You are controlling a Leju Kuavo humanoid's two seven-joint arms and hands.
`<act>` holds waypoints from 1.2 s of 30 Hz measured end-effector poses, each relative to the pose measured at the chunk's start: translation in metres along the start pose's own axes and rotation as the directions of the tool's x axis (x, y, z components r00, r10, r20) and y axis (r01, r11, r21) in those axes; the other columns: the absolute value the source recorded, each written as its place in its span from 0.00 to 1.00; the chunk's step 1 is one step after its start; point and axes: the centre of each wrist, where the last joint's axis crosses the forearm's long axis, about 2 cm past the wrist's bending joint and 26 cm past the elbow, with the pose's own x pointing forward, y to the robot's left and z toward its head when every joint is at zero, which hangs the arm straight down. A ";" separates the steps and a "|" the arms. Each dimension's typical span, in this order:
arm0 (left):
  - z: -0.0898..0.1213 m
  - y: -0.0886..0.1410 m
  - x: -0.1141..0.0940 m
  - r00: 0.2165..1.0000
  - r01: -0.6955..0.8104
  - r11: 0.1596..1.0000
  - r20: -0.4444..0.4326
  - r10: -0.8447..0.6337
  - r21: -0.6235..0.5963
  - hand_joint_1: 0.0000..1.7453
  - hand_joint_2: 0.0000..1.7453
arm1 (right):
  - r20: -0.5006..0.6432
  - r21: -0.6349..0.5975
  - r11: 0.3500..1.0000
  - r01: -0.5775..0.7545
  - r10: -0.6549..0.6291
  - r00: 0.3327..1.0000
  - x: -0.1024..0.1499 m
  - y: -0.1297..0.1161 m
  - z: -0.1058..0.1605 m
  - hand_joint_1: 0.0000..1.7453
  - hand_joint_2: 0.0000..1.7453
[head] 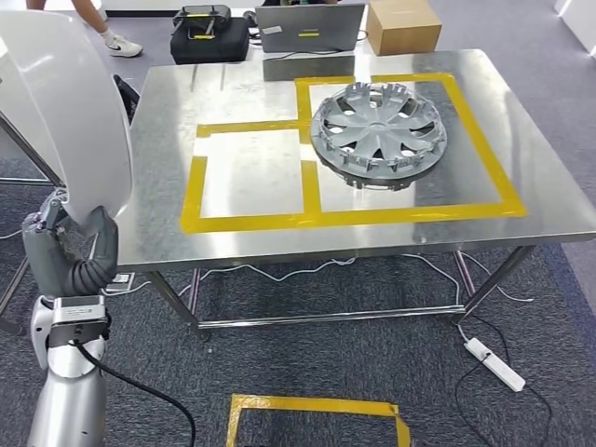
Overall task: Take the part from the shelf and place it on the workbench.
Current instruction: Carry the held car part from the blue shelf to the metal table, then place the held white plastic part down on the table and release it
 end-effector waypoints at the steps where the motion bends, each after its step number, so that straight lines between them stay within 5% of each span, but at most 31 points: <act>1: 0.000 0.000 0.000 1.000 0.000 1.000 0.001 0.000 -0.001 1.00 1.00 | -0.001 0.000 1.000 0.001 -0.001 1.000 0.000 0.000 0.000 0.00 0.00; 36: 0.001 -0.002 -0.002 1.000 0.003 1.000 -0.005 -0.003 -0.021 1.00 1.00 | -0.009 0.004 1.000 0.008 -0.008 1.000 0.000 0.000 0.000 0.00 0.00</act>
